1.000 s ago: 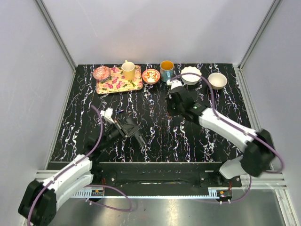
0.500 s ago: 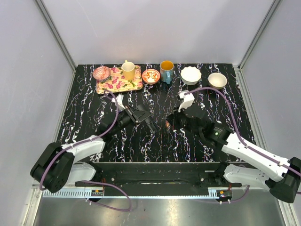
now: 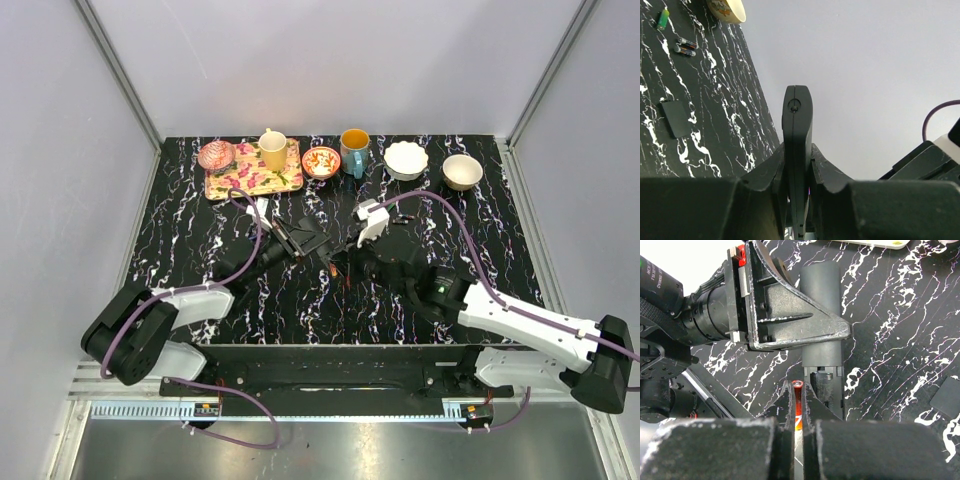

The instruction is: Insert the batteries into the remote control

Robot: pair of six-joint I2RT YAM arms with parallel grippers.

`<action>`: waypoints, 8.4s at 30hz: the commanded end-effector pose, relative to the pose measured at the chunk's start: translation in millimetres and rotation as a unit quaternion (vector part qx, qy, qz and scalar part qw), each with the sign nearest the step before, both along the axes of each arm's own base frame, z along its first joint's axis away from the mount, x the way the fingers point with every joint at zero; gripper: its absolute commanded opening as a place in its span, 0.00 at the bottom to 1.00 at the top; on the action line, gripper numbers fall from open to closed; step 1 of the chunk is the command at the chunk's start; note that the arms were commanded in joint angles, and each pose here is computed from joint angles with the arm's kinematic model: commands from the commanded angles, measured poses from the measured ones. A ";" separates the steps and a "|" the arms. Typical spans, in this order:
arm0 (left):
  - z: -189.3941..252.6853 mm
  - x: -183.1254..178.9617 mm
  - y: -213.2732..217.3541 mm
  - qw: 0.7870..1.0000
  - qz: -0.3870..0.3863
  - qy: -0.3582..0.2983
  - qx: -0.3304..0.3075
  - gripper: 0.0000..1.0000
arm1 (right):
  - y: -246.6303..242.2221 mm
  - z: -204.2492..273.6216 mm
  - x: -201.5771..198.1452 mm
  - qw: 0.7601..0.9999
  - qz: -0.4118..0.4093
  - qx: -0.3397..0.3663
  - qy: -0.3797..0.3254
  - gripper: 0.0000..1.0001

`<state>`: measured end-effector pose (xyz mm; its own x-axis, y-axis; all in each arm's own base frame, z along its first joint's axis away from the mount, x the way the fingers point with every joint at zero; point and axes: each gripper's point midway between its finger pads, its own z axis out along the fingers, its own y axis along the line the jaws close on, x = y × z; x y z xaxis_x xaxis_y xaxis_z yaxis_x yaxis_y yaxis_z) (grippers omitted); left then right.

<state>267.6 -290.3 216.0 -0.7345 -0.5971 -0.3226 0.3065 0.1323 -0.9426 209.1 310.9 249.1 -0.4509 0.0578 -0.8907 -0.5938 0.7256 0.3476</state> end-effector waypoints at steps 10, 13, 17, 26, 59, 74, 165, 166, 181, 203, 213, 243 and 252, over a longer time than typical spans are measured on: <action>45.0 -10.8 -3.4 0.995 -0.028 -0.047 -0.086 0.00 | -1.6 19.4 16.5 0.997 -0.040 0.007 -0.063 0.00; 43.2 -13.7 -4.8 0.995 -0.035 -0.045 -0.085 0.00 | -2.9 17.1 18.9 0.997 -0.044 -0.005 -0.069 0.00; 42.0 -16.3 -5.9 0.995 -0.042 -0.043 -0.083 0.00 | -3.2 12.7 20.4 0.996 -0.043 -0.015 -0.072 0.00; 43.4 -16.4 -8.6 0.994 -0.050 -0.042 -0.084 0.00 | 1.1 2.1 14.4 0.997 -0.025 -0.025 -0.066 0.00; 63.1 -13.6 -12.1 0.992 -0.055 -0.067 -0.096 0.00 | -0.7 -29.7 -6.1 0.998 0.006 -0.065 -0.020 0.00; 64.8 -15.8 -10.1 0.992 -0.051 -0.071 -0.090 0.00 | 5.1 -49.9 -11.7 0.992 0.029 -0.119 0.022 0.00; 63.6 -17.2 -4.3 0.991 -0.042 -0.079 -0.103 0.00 | -5.7 9.7 -8.9 0.923 0.013 0.219 0.317 1.00; 63.1 -17.0 -4.4 0.991 -0.042 -0.078 -0.103 0.00 | -5.3 8.2 -8.3 0.923 0.013 0.218 0.318 0.99; 68.0 -18.7 -4.1 0.990 -0.044 -0.085 -0.106 0.00 | -3.2 -14.8 5.6 0.907 -0.014 0.236 0.349 0.92; 74.5 -19.2 -3.5 0.989 -0.044 -0.091 -0.112 0.00 | -0.9 -28.4 6.4 0.893 -0.015 0.251 0.374 0.80; 78.1 -19.9 -2.5 0.988 -0.043 -0.094 -0.114 0.00 | -0.7 -34.1 6.2 0.889 -0.017 0.254 0.380 0.76; 79.2 -12.9 3.2 0.990 -0.011 -0.090 -0.106 0.00 | -0.6 -45.3 -3.1 0.880 -0.004 0.260 0.397 0.57; 82.4 -11.6 2.4 0.990 -0.011 -0.094 -0.109 0.00 | 2.0 -46.6 -6.3 0.879 0.009 0.256 0.402 0.54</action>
